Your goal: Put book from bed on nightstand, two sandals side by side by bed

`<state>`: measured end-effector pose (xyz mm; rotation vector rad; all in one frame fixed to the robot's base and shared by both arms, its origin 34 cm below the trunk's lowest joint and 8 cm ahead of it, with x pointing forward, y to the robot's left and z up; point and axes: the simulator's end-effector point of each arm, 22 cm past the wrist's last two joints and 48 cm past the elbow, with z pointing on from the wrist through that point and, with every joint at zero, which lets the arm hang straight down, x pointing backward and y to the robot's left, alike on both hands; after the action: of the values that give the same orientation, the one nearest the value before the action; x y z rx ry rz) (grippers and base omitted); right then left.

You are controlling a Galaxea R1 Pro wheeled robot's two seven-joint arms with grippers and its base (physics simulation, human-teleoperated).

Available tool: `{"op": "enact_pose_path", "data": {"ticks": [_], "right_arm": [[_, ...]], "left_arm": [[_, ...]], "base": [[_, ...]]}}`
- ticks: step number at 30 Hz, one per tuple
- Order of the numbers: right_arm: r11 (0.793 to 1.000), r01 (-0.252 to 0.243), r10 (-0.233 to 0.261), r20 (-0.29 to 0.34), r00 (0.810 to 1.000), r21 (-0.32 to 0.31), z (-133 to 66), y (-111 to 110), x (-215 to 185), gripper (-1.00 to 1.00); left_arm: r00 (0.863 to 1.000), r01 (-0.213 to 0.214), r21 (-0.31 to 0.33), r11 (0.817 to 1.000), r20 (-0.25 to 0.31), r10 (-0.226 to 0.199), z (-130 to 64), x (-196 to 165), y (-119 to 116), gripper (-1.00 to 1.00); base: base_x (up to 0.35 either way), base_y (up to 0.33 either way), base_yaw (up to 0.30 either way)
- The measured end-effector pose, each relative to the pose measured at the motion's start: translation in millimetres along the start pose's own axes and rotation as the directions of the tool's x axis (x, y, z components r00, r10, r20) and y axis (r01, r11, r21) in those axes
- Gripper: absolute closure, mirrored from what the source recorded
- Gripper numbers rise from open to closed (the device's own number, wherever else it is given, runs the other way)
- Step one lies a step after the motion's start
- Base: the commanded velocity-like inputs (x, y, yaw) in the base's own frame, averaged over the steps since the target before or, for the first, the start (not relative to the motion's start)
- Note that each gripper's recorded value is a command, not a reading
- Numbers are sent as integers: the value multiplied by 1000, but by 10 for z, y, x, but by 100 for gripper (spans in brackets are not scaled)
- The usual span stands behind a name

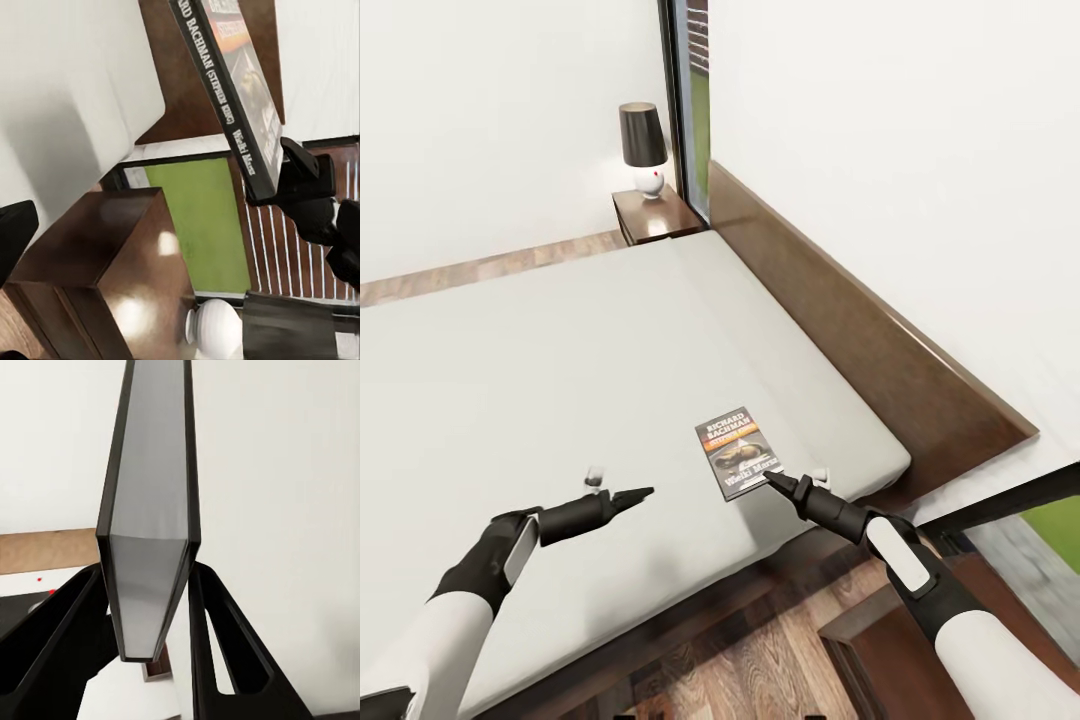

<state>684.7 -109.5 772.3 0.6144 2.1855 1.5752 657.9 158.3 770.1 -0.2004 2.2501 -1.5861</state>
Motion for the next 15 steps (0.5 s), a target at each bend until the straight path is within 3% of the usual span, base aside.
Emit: {"op": "enact_pose_path", "data": {"ticks": [3, 15], "right_arm": [[1000, -1, 1, 0, 1000, 0, -13, 24, 8, 100], [1000, -3, 3, -1, 1000, 3, -67, 111, 42, 100]], "left_arm": [[1000, 1, 28, 1000, -2, -1, -18, 14, -85, -100], [1000, 17, 34, 999, -11, -17, -30, 99, -185, -100]], "base": [[0, 0, 0], [0, 0, 0]]}}
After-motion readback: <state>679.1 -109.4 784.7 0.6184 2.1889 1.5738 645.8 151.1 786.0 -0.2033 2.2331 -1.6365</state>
